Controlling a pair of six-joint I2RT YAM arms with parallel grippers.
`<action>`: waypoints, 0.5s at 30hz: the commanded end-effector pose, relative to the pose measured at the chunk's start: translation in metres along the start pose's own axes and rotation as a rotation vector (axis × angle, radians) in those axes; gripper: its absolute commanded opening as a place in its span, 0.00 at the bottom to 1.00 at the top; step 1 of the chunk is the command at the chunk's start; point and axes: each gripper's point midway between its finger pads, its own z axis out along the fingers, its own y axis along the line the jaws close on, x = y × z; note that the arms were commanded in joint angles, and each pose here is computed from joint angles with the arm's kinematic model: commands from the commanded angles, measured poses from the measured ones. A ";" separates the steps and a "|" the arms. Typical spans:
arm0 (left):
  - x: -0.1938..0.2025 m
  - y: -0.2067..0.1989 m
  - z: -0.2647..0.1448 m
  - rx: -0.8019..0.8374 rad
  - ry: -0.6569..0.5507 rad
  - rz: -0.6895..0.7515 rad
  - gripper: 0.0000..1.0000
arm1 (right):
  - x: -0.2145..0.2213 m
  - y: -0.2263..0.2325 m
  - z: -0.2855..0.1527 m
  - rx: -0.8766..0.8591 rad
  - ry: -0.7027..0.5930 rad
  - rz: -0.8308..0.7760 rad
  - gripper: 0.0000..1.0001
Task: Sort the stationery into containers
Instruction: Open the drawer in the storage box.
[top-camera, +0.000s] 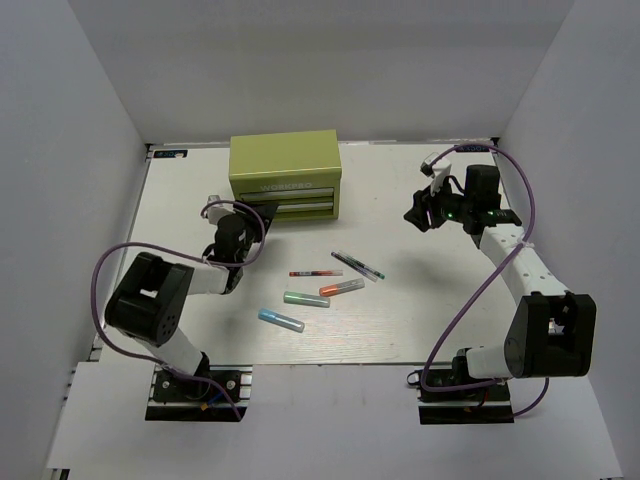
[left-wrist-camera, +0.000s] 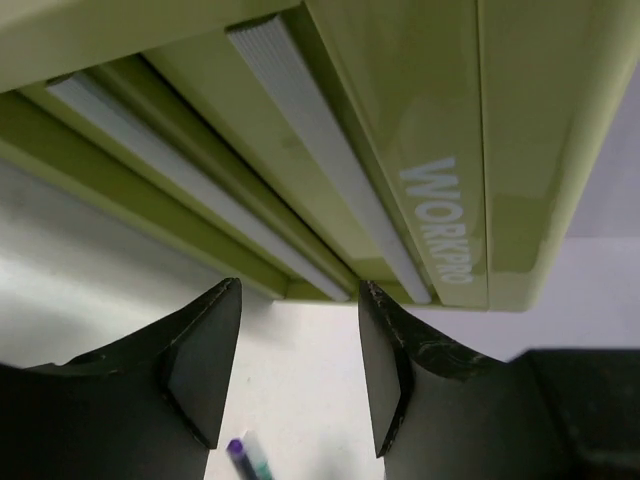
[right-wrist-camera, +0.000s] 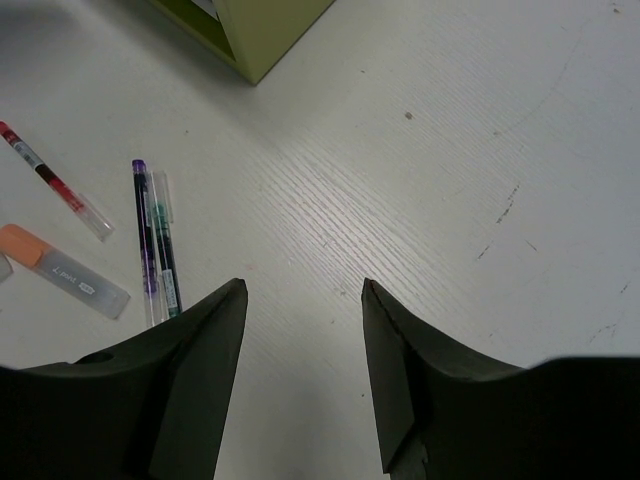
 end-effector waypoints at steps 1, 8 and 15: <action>-0.009 -0.027 0.004 0.126 -0.056 -0.067 0.60 | -0.014 -0.001 0.002 -0.014 -0.051 -0.047 0.56; -0.007 -0.041 0.008 0.231 -0.055 -0.123 0.62 | -0.016 0.001 0.004 -0.034 -0.054 -0.055 0.55; -0.010 -0.041 0.013 0.255 -0.076 -0.160 0.63 | -0.015 -0.001 0.007 -0.037 -0.043 -0.066 0.55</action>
